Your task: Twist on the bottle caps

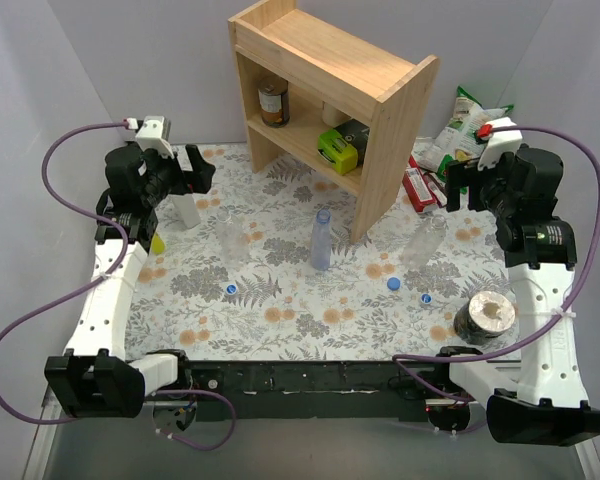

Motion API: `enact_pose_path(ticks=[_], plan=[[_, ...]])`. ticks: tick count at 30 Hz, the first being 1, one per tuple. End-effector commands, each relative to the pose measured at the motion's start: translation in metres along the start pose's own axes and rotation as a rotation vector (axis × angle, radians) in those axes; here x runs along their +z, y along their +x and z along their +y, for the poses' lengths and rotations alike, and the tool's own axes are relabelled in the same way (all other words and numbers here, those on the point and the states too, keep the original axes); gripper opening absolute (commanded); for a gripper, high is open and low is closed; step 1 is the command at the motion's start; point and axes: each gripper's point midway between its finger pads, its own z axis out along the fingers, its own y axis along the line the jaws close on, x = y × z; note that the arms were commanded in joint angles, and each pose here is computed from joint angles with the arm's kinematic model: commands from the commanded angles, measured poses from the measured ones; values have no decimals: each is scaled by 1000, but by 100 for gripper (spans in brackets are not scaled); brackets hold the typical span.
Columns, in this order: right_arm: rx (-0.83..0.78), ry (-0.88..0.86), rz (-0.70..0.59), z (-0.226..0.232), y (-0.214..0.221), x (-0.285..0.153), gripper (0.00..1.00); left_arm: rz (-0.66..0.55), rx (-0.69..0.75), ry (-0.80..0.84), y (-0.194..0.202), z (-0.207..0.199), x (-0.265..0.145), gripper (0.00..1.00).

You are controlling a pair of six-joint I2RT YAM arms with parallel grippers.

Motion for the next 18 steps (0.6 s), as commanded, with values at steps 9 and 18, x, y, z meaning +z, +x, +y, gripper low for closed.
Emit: enact_pose_path(ticks=[9,18], plan=[[-354,-671,-78,114,-3,-37,90,130,21,13,47,-2,-20,98],[-490,-890,-66,203,-10,-11,78,124,81,76,53,-15,-39,98]])
